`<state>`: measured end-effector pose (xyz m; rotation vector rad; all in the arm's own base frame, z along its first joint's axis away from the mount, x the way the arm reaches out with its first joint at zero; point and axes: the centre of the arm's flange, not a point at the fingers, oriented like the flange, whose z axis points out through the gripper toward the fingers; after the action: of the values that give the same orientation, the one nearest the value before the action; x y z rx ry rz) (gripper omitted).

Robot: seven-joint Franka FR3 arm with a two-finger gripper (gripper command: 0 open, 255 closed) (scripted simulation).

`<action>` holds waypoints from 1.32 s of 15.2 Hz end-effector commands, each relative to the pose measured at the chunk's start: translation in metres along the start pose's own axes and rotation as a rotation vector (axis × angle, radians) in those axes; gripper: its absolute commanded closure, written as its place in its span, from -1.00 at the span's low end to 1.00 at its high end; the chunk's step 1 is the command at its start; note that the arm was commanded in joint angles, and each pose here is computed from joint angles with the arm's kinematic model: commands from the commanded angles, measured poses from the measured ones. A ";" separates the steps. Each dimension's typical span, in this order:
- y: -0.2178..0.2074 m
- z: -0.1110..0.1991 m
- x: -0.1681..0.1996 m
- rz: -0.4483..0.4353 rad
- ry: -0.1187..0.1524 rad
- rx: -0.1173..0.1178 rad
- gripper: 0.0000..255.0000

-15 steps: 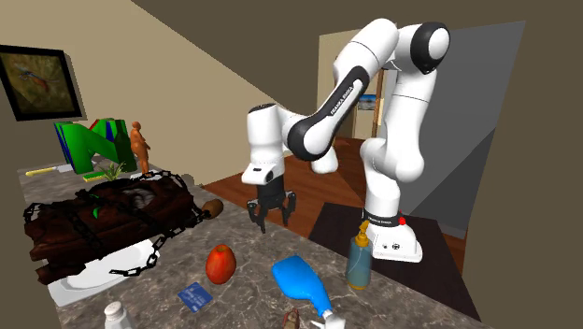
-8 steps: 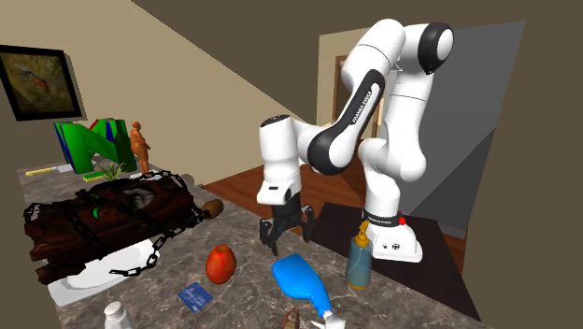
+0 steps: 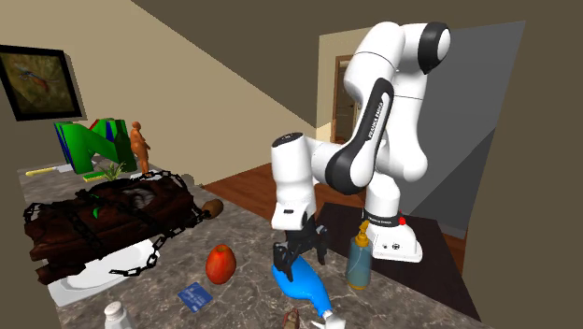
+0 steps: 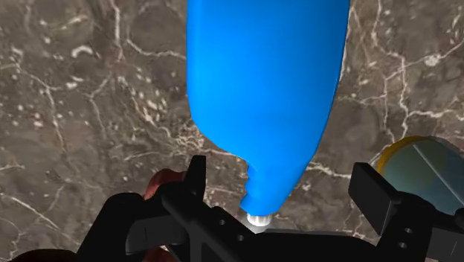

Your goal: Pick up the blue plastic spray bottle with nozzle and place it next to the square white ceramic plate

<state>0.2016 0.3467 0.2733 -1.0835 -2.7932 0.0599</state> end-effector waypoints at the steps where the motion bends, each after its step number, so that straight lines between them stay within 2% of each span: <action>1: 0.001 0.010 -0.001 0.000 0.001 0.000 -1.00; 4: 0.001 0.024 -0.001 0.000 0.001 0.000 -1.00; 11: 0.001 0.024 0.000 0.000 0.001 0.000 -1.00; 12: 0.001 0.024 0.000 0.000 0.001 0.000 1.00; 20: 0.001 0.024 0.000 0.000 0.001 0.000 1.00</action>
<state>0.1992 0.3476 0.2495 -1.0831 -2.7930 0.0591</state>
